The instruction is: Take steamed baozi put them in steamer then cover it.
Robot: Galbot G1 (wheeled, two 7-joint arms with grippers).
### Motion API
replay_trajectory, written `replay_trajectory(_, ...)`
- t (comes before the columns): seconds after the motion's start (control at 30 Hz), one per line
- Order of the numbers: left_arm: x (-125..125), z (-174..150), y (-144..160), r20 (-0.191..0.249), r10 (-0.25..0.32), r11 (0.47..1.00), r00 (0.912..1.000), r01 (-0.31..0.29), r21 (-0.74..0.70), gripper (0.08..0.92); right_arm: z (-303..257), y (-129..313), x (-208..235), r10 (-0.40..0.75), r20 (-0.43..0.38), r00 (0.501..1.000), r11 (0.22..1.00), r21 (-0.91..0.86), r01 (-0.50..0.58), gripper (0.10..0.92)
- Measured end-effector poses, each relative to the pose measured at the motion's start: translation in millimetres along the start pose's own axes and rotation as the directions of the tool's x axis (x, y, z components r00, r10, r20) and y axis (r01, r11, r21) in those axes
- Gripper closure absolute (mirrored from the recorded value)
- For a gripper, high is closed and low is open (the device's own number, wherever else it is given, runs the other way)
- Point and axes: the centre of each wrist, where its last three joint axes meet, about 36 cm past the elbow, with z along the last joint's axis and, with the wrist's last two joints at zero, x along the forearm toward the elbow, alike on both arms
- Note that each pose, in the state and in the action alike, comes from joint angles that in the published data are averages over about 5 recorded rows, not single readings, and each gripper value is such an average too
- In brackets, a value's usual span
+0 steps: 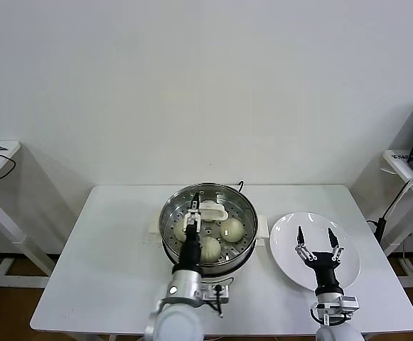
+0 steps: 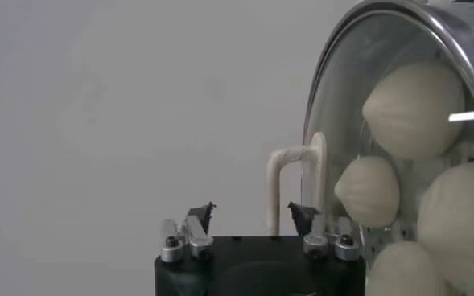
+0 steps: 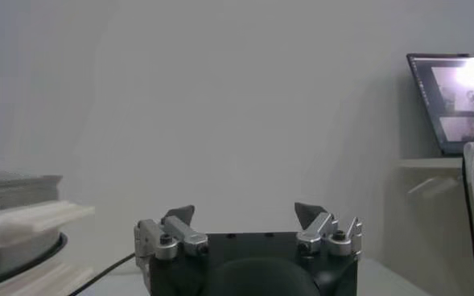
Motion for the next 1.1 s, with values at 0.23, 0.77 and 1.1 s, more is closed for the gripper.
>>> replay_trajectory(0.23,30,37,28,-0.009,-0.059,0.992,0.9982,0.060,0.114,0.177,0,-1,-5,-0.010,-0.002,1.000,1.000,0.003,0.010,0.200)
replay_trajectory(0.77,45,145,26,-0.069,-0.073,0.661,0.9950,0.100,0.744,0.177,-30,-1,-11,-0.036,-0.005,0.999,0.999,0.005,0.036,0.200)
replay_trajectory(1.1,53,180,4,-0.106,-0.063,0.485,0.9923,0.123,0.866,0.177,-44,3,-14,-0.046,0.010,0.999,0.999,-0.004,0.046,0.200)
